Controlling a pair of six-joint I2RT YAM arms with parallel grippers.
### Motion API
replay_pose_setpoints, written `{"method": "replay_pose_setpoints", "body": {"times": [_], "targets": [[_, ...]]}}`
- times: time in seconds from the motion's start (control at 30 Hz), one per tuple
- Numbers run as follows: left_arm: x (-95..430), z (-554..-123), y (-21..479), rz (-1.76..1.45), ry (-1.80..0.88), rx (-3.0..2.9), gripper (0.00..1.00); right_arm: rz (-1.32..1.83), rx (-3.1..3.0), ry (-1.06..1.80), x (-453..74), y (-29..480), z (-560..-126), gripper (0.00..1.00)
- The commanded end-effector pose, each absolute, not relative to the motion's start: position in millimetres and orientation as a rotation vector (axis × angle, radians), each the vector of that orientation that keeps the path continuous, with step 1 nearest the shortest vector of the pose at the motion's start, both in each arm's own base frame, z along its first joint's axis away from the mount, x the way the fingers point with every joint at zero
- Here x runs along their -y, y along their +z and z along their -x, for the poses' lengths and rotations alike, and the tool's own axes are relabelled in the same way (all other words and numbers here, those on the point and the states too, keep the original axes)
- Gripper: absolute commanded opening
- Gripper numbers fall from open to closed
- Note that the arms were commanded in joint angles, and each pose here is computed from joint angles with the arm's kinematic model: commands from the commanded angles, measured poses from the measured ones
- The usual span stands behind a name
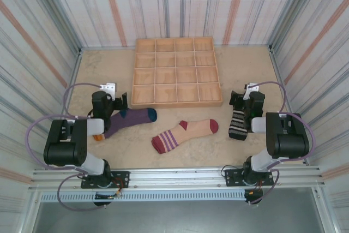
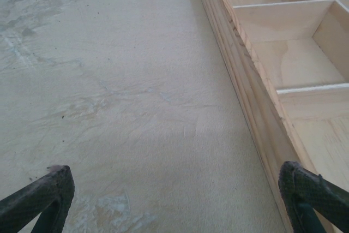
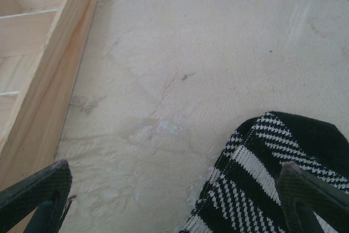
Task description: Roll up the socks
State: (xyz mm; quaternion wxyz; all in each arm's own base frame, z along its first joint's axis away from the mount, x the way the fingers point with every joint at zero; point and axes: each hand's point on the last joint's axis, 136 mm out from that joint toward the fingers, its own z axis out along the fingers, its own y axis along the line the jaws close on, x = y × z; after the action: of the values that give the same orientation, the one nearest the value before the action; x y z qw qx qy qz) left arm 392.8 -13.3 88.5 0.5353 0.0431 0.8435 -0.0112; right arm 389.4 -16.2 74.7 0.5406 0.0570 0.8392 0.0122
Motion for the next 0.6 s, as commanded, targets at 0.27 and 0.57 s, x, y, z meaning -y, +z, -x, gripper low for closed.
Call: {"method": "replay_pose_setpoints", "body": {"times": [0.27,0.57], "targets": [[23,-378,162,-0.065,0.006,-2.171,0.99,-0.145,-2.120,-0.088,-30,159,-368,0.99],[65,-311,182,0.138,-0.348,-2.472,0.99,0.085,-2.390,0.130,-136,156,-292,0.99]]}}
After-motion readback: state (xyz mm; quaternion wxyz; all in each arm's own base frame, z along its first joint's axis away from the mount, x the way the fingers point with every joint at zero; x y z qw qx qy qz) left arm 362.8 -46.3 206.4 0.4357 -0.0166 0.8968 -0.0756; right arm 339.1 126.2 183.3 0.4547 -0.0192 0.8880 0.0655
